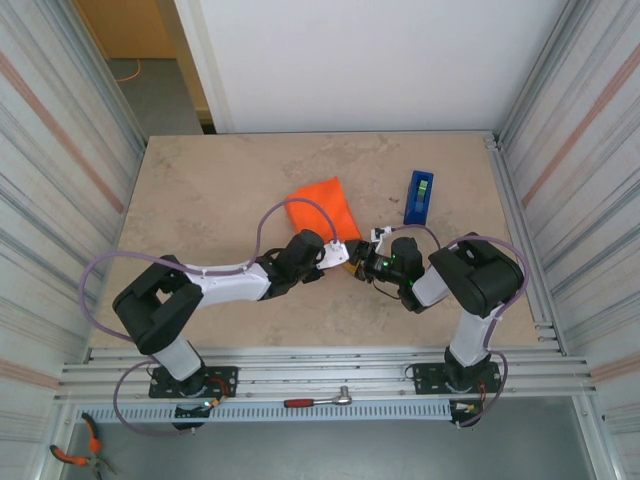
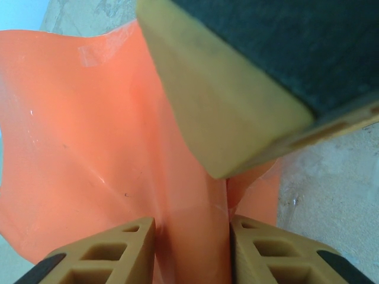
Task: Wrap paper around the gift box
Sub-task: Stick the wrapping paper to the gift box.
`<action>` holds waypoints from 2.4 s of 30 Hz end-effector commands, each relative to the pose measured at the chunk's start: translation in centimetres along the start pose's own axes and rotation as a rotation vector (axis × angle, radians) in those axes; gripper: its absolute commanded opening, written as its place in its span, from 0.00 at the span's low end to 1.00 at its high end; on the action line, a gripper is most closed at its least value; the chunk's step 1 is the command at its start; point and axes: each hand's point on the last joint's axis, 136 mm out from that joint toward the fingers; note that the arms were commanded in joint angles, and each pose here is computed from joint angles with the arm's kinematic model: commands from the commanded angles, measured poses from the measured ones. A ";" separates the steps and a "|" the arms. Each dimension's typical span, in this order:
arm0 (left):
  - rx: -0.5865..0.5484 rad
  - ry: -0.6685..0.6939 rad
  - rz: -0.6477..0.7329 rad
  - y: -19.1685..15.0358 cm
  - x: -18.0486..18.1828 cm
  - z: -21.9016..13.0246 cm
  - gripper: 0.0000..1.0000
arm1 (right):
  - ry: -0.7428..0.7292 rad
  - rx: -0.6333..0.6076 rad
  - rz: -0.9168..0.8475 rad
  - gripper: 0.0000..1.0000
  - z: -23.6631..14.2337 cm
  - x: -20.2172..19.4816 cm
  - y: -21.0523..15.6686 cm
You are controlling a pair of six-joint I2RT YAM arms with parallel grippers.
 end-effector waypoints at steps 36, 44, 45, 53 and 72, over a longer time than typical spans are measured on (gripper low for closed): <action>0.078 -0.059 0.048 -2.2 -2.0 0.6 0.33 | 0.020 -0.046 0.002 0.59 -0.5 1.3 1.4; 0.077 -0.058 0.047 -2.1 -2.0 0.6 0.32 | 0.017 -0.046 0.005 0.59 -0.6 1.2 1.4; 0.076 -0.059 0.048 -2.1 -2.0 0.6 0.32 | 0.015 -0.047 0.006 0.59 -0.7 1.1 1.4; 0.077 -0.058 0.047 -2.1 -2.0 0.6 0.32 | 0.009 -0.049 0.011 0.59 -0.7 0.9 1.5; 0.078 -0.058 0.049 -2.1 -2.1 0.6 0.31 | -0.017 -0.044 0.028 0.60 -1.5 0.0 1.0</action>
Point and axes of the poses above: each hand's point on the last joint's axis, 136 mm out from that joint toward the fingers, its own z axis out along the fingers, its own x axis along the line the jaws close on, y = z × x, and after that the axes turned 12 degrees about -z, right-handed
